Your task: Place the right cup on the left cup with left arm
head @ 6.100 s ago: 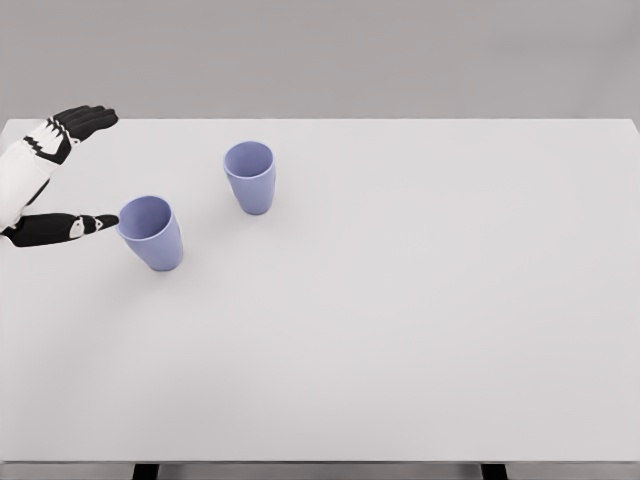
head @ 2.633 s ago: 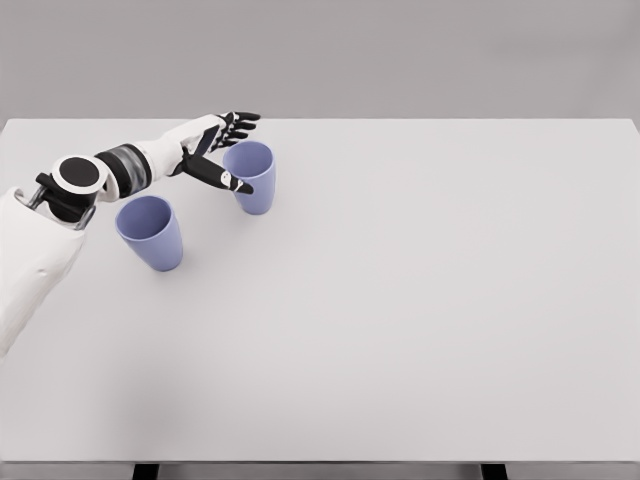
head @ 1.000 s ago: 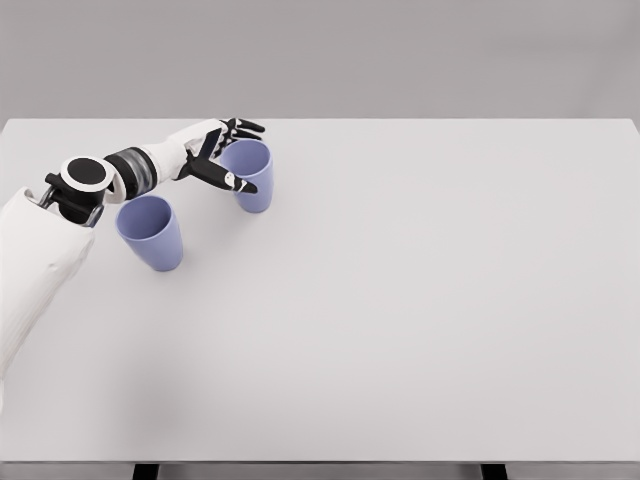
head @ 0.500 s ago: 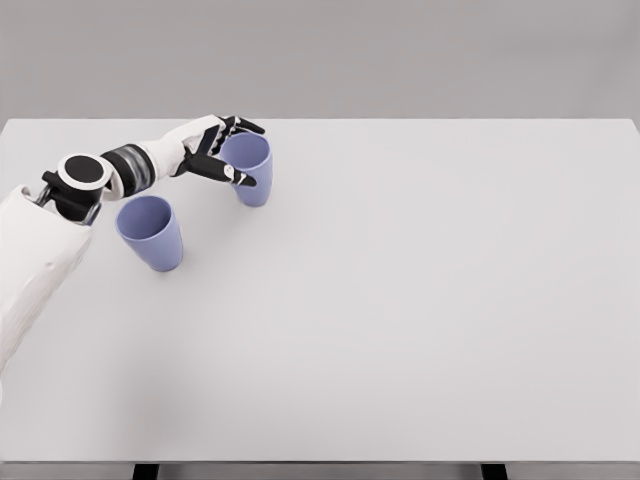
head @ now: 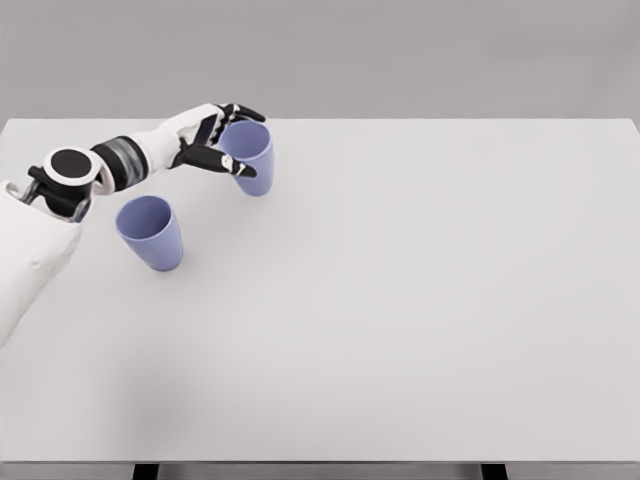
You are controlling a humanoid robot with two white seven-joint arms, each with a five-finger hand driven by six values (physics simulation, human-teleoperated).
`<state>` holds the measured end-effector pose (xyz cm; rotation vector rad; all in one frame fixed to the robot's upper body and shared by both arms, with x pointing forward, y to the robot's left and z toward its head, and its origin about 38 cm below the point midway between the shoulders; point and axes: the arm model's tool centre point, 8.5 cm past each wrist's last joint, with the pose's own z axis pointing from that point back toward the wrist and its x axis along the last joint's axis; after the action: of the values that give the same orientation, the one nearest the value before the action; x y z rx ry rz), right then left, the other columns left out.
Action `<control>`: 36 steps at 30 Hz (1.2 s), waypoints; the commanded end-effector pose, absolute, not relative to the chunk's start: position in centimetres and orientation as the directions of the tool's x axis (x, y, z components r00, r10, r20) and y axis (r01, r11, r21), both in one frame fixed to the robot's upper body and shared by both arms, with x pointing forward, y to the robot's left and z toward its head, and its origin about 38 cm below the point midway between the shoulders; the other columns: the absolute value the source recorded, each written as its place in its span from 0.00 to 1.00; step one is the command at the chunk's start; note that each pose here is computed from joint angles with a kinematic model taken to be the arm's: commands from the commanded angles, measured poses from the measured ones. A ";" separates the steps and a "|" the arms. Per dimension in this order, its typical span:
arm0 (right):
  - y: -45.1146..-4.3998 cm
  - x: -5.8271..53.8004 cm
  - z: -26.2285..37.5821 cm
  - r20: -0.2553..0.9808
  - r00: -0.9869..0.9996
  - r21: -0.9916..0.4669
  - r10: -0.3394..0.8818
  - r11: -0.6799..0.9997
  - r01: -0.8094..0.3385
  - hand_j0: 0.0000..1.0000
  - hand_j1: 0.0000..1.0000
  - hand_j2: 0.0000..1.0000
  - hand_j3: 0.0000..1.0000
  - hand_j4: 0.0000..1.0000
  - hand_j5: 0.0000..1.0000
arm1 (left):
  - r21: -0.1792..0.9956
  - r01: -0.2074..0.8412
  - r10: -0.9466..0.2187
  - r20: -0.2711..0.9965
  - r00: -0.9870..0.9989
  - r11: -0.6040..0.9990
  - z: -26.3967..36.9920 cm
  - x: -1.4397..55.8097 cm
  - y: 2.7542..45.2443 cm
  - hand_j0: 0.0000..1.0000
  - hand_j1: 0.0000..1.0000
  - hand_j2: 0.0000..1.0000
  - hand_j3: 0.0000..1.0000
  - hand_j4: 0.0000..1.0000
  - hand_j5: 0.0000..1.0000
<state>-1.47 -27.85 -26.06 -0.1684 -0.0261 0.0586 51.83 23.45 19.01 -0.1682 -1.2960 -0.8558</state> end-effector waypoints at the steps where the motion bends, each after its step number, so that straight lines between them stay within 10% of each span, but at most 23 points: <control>1: -27.9 -1.5 -26.1 0.021 0.998 -0.168 0.060 0.984 -0.056 1.00 1.00 1.00 1.00 1.00 1.00 | 0.346 0.637 -0.452 0.892 0.003 0.688 19.8 51.6 23.7 0.65 0.65 0.65 0.65 0.65 0.65; 36: -27.9 -1.5 -26.1 0.021 0.998 -0.168 0.060 0.984 -0.056 1.00 1.00 1.00 1.00 1.00 1.00 | 0.412 0.665 -0.443 0.887 -0.134 0.623 26.1 46.9 26.8 0.66 0.66 0.66 0.66 0.66 0.66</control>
<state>-1.47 -27.85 -26.06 -0.1684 -0.0261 0.0586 47.26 26.47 25.48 -0.2054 -1.4034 -0.9573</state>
